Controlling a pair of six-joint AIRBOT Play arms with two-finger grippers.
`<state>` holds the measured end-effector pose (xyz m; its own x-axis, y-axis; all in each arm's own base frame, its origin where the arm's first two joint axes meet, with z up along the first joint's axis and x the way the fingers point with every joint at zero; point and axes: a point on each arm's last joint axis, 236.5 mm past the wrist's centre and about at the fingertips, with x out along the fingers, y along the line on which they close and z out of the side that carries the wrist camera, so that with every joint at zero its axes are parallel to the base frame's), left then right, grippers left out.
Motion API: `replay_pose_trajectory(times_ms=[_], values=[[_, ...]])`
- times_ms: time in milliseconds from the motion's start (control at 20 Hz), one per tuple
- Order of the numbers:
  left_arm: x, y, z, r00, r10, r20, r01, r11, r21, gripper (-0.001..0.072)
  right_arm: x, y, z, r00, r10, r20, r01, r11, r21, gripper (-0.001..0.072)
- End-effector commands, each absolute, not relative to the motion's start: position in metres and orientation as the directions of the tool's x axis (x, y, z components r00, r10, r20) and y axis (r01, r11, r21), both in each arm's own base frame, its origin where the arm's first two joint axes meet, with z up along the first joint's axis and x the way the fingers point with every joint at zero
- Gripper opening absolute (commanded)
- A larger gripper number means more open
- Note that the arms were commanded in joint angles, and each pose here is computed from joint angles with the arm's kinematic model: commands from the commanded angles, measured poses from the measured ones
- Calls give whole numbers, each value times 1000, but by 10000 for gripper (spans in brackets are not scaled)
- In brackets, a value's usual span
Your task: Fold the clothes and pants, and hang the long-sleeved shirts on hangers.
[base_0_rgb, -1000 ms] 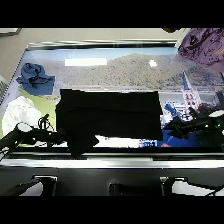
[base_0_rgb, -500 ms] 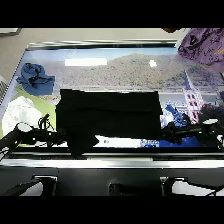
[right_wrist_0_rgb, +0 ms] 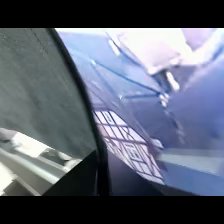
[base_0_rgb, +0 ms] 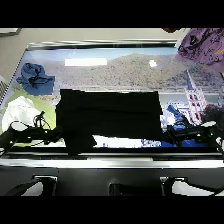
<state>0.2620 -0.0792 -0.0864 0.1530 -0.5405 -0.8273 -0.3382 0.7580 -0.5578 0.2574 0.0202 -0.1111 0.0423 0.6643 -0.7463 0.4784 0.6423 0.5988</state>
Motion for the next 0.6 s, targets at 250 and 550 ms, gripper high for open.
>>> replay_pose_trajectory(times_ms=[250, 550], values=[[214, -32, -30, 132, -381, -915, -289, 868, -403, 14, 231, -3, -37, 104, 471, -876, 453, 762, 463, 31], [243, -31, -2, 264, -347, -900, -232, 883, -408, 14, 256, 11, -9, 257, 504, -825, 381, 731, 566, 30]])
